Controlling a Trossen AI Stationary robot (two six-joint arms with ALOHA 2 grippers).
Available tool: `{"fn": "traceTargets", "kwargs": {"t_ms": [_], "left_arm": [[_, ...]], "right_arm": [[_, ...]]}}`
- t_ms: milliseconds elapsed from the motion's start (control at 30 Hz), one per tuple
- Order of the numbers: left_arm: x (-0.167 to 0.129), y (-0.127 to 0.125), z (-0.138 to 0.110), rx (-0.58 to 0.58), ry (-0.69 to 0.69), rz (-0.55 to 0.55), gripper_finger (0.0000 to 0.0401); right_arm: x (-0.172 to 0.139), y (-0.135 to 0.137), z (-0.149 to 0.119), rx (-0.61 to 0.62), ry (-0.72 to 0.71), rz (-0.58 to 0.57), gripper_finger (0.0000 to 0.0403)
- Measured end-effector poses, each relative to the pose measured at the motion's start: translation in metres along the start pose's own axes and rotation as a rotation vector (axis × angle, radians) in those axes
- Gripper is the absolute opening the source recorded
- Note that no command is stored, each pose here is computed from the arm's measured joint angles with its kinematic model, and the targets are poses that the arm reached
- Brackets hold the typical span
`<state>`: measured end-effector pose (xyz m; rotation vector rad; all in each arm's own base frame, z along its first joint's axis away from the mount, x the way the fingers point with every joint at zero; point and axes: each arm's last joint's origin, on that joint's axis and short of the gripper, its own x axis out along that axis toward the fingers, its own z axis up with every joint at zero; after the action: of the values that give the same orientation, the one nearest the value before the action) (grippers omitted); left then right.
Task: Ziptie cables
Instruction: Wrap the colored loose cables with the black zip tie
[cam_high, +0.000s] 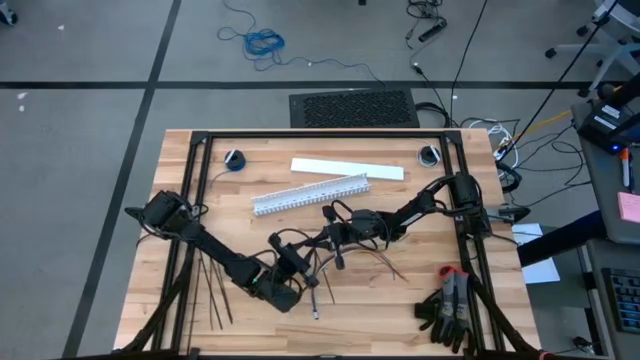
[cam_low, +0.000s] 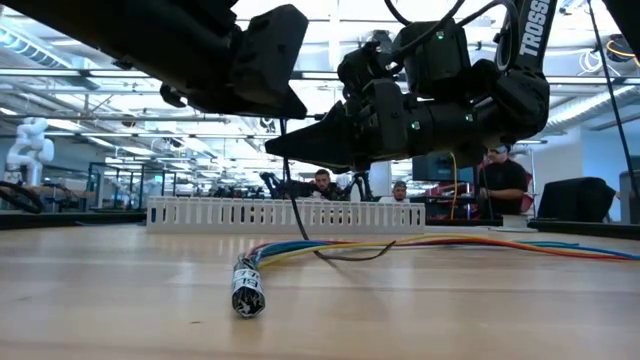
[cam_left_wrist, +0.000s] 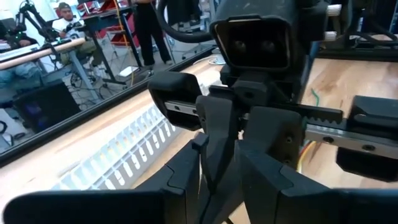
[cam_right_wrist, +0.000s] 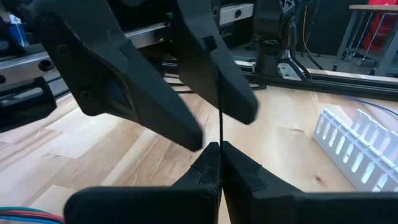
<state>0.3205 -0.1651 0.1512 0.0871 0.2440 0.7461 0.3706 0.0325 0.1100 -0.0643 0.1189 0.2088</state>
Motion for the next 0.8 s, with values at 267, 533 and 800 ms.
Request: {"fn": "traceTargets", "kwargs": {"t_ms": [267,533,800], "left_arm": [[-0.0056,-0.0013,-0.0009,0.034,-0.009,0.002,0.0069],[-0.0065,-0.0012,-0.0015,0.043,-0.012,0.008,0.0063],[-0.0067,0.0004,-0.0042,0.045,-0.002,0.015,0.0060]], "right_arm": [[0.0000,0.0000,0.0002,0.000,0.000,0.000,0.0000],[0.0000,0.0000,0.0003,0.000,-0.001,0.000,0.0000],[0.0000,0.0000,0.0005,0.000,-0.003,0.000,0.0000]]}}
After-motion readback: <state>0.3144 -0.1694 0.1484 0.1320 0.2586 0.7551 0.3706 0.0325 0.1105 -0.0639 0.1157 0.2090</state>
